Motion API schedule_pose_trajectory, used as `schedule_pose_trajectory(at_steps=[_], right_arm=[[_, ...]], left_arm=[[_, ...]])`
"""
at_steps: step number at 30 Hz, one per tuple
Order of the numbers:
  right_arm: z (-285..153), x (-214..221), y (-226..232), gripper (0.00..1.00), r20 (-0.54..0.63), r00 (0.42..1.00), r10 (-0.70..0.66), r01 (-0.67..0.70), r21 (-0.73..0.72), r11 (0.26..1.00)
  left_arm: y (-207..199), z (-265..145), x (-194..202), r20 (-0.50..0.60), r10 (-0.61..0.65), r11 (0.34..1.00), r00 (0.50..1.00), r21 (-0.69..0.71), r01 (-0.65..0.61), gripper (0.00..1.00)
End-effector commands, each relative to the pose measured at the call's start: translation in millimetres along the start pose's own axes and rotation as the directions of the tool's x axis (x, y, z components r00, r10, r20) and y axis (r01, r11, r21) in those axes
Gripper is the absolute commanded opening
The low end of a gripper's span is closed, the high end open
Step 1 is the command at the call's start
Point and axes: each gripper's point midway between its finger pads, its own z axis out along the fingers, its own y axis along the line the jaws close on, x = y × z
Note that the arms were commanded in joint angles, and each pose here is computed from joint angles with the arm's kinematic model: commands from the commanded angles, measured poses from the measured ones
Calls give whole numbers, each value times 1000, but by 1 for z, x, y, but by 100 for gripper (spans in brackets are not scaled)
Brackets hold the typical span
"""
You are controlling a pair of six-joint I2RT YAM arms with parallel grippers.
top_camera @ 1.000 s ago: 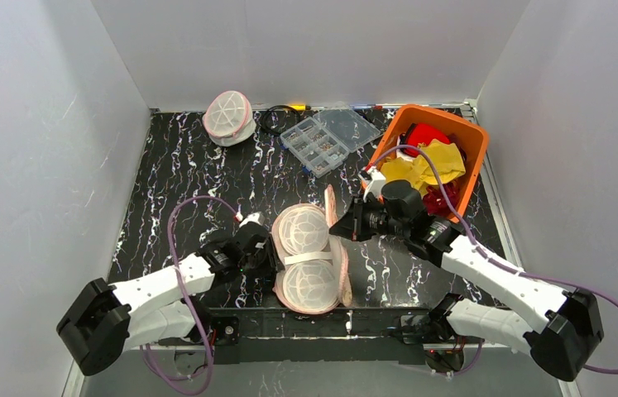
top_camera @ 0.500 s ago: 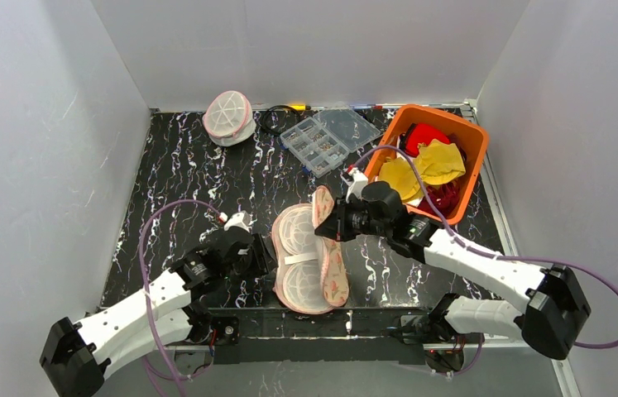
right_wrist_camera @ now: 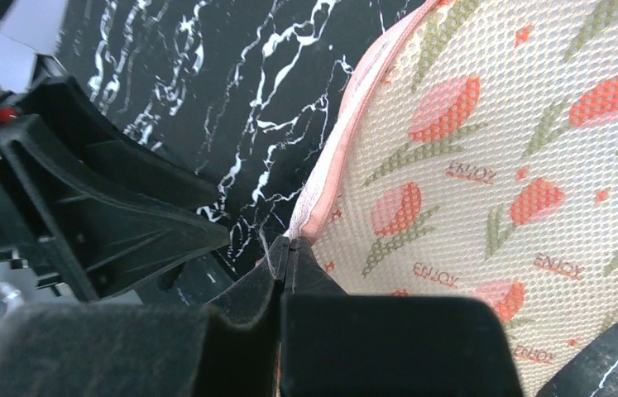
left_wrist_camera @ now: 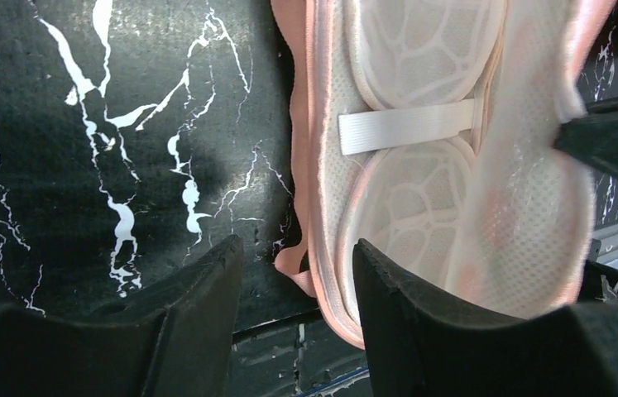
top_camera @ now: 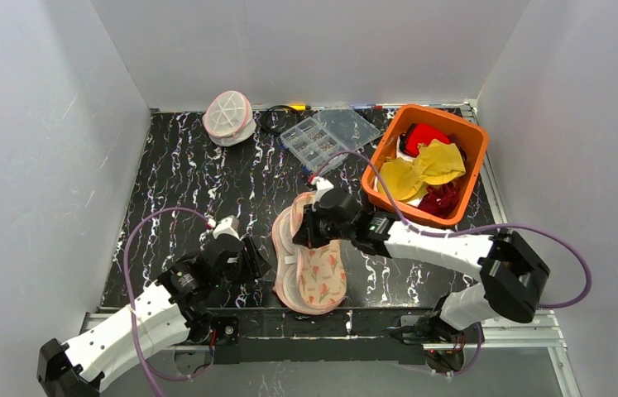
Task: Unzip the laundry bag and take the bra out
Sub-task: Close the laundry bag at the center of the board.
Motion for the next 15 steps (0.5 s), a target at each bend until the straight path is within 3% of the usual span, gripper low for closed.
schedule_pose_trajectory(at_steps=[1,6,11,15], right_arm=[[14,-7,15,1,18,997,-81,81,4,997],[27,11,14,1,-39,994,-106,106,13,994],[40,23,22,21,-85,990,-111,111,-13,994],[39,20,32,43,-80,991,-106,103,-36,994]], left_arm=[[17,-1,4,7,-5,998,1000,-58,5,50],[17,-6,2,15,-5,998,1000,-55,6,51],[19,-9,2,19,-4,998,1000,-57,6,51],[20,-13,0,21,2,998,1000,-65,-1,51]])
